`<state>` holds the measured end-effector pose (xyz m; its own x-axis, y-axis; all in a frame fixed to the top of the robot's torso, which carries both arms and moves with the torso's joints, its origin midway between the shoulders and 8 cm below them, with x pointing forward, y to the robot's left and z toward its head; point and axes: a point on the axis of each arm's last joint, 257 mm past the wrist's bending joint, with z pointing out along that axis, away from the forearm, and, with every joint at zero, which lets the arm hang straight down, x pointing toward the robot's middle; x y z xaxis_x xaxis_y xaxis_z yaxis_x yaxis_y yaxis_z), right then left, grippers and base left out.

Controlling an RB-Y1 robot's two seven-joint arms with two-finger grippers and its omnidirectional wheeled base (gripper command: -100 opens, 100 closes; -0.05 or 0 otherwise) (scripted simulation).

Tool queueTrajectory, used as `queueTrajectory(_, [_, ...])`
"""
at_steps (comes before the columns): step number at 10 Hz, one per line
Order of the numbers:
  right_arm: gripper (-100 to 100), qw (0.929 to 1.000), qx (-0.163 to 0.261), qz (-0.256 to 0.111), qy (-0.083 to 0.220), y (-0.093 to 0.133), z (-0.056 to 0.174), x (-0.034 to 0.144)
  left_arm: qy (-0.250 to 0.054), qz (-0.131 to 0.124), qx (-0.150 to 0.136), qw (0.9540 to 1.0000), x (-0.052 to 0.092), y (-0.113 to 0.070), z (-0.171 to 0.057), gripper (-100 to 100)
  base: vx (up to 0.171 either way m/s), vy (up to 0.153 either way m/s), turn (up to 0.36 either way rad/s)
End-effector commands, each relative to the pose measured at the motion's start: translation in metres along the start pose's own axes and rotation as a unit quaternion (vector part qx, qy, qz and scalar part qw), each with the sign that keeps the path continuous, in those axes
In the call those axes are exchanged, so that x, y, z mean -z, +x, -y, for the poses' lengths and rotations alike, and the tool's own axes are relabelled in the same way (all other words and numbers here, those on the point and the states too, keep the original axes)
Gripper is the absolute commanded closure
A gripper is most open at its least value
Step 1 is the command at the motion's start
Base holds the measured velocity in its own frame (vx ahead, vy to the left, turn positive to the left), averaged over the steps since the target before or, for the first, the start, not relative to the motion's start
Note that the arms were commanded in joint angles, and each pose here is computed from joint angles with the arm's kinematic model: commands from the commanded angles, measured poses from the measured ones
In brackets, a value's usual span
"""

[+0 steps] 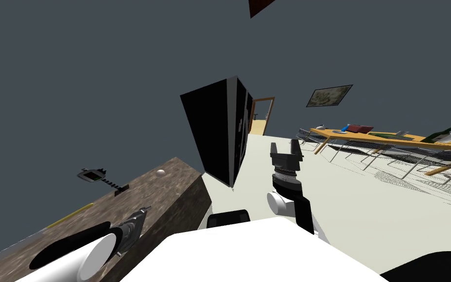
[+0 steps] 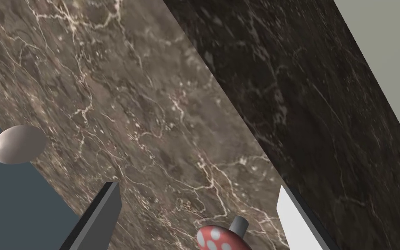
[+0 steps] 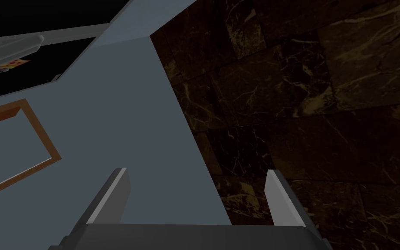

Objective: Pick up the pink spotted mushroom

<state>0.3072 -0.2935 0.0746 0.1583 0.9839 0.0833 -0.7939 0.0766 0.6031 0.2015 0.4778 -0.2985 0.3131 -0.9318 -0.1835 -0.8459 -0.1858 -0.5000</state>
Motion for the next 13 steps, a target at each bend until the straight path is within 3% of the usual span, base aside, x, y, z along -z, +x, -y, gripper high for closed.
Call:
queueTrajectory(1, [0, 1.0, 0.0, 0.0, 0.0, 0.0, 0.0, 0.0, -0.019, 0.001, -0.001, 0.9998, 0.002, -0.002, -0.009, -100, 0.052, 0.036, 0.011])
queueTrajectory(7, [0, 1.0, 0.0, 0.0, 0.0, 0.0, 0.0, 0.0, -0.103, 0.024, -0.002, 0.9943, 0.01, -0.035, -0.056, -100, 0.06, 0.071, 0.03])
queueTrajectory(8, [0, 1.0, 0.0, 0.0, 0.0, 0.0, 0.0, 0.0, -0.095, 0.021, -0.003, 0.9953, 0.01, -0.032, -0.051, -100, 0.017, 0.049, 0.002])
queueTrajectory(9, [0, 1.0, 0.0, 0.0, 0.0, 0.0, 0.0, 0.0, -0.097, 0.022, -0.003, 0.995, 0.011, -0.032, -0.053, 0, 0.004, 0.01, -0.003])
queueTrajectory(10, [0, 1.0, 0.0, 0.0, 0.0, 0.0, 0.0, 0.0, -0.097, 0.022, -0.001, 0.995, 0.003, -0.034, -0.053, -100, -0.002, 0.003, -0.016])
queueTrajectory(13, [0, 1.0, 0.0, 0.0, 0.0, 0.0, 0.0, 0.0, -0.097, 0.024, 0.001, 0.995, -0.011, -0.036, -0.055, -100, -0.008, -0.004, -0.02])
